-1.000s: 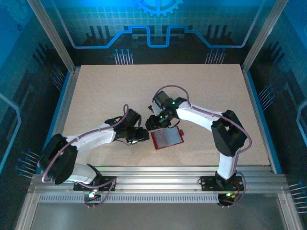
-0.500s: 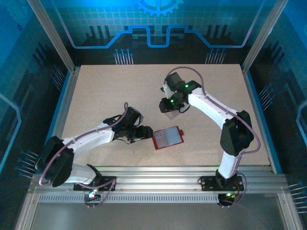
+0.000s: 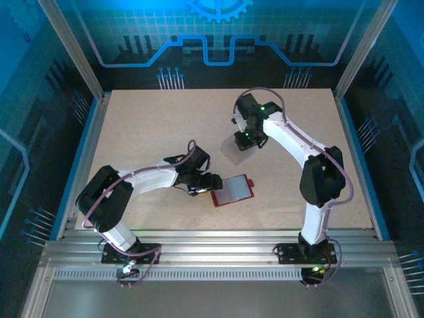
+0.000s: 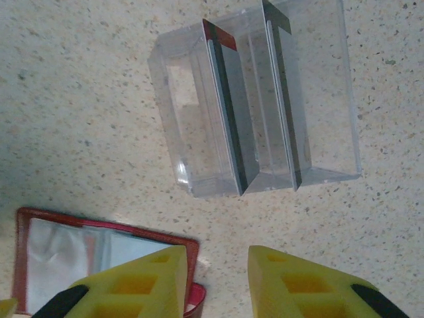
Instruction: Put the credit cards into the card holder
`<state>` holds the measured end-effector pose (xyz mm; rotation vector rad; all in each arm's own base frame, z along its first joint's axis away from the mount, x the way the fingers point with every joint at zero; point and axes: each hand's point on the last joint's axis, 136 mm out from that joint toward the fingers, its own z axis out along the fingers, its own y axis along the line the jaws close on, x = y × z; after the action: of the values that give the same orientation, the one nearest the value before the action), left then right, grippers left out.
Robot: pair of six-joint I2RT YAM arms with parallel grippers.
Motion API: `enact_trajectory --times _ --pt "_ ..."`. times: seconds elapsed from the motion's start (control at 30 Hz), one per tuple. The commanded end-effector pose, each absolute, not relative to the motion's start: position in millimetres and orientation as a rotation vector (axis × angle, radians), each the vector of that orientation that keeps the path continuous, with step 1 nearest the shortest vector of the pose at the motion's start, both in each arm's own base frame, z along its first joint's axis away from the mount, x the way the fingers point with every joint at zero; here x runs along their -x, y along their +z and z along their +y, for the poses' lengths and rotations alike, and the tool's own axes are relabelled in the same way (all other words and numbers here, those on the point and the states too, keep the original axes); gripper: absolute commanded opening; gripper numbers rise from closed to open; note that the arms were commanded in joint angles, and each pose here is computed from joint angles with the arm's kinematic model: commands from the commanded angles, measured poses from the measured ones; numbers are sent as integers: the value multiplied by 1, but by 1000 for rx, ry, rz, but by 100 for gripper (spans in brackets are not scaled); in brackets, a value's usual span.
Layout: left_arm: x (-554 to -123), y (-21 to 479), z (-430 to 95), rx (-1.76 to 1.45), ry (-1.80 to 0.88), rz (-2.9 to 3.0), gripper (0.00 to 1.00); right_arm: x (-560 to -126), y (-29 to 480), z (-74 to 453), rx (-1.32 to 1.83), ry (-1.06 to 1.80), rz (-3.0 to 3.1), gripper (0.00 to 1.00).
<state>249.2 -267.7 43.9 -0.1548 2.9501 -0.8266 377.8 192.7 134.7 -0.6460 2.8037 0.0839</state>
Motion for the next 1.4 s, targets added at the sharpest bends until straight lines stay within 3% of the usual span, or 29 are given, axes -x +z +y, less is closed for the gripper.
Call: enact_trajectory --times 0.0,0.63,1.37 --pt "-253 49 -277 97 -867 2935 68 -372 125 188 767 -31 2833 32" --pt "-251 41 -279 108 -879 2946 67 -383 97 190 876 -242 2848 25" --pt "-249 37 -277 134 -885 2952 67 -389 80 195 901 -256 2868 20"
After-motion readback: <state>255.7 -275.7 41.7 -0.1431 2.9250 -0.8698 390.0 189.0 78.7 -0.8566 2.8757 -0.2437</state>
